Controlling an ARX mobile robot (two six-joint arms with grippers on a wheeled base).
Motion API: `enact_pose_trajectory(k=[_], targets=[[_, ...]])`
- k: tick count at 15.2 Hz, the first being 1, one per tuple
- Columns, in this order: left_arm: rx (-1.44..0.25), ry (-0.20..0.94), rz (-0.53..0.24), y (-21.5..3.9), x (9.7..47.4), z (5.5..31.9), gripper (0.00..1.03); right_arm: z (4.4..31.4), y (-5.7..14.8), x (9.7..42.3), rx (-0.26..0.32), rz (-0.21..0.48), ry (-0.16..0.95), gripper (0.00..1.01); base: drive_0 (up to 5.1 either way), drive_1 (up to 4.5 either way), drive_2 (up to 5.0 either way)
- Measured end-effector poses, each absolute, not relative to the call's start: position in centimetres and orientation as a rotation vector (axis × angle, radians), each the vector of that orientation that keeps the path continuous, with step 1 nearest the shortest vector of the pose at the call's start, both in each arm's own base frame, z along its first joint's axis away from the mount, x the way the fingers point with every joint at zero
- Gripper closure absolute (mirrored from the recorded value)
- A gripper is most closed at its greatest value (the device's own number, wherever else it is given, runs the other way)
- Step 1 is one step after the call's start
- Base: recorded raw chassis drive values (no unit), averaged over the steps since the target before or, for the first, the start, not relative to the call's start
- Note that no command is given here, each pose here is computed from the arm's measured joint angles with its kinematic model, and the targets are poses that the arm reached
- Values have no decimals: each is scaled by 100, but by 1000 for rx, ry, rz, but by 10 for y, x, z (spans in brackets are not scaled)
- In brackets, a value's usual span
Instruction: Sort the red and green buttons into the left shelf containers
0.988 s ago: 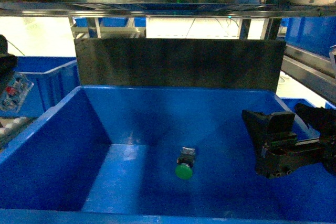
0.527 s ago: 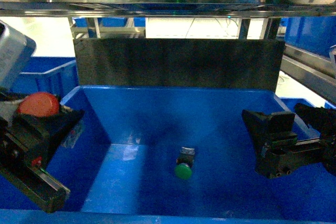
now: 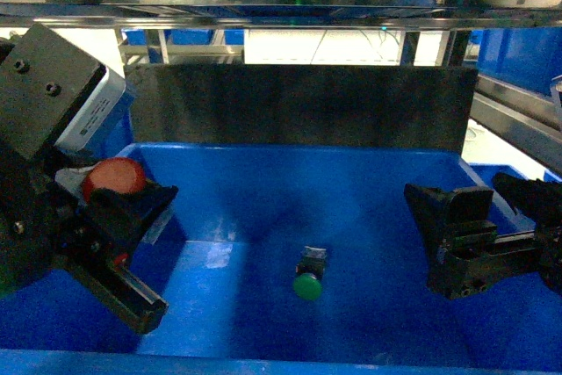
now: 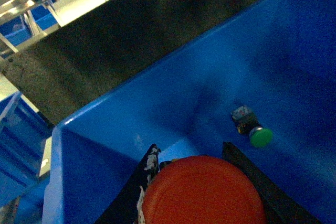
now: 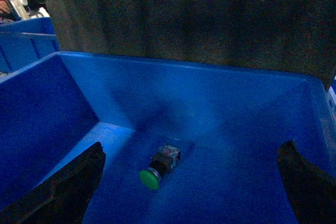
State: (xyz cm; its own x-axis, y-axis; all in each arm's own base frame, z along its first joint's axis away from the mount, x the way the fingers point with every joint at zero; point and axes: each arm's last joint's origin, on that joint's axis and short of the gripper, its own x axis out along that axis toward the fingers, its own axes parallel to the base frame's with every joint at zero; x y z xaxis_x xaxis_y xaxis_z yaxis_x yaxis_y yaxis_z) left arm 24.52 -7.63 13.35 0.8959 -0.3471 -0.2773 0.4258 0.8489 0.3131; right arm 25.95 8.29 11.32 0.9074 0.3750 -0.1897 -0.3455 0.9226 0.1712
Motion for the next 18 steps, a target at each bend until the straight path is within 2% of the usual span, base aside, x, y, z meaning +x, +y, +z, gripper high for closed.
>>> enact_pose_trajectory(k=[6,12,18], targets=[[400,235,-427,-82,254,128,72,113,83,260,135,373,222,3,0,0,0],[396,235,-504,-97,261,134,72,113,83,260,135,373,222,3,0,0,0],[418,294,-519,-105,263,115,72,113,83,260,135,373,222,3,0,0,0]])
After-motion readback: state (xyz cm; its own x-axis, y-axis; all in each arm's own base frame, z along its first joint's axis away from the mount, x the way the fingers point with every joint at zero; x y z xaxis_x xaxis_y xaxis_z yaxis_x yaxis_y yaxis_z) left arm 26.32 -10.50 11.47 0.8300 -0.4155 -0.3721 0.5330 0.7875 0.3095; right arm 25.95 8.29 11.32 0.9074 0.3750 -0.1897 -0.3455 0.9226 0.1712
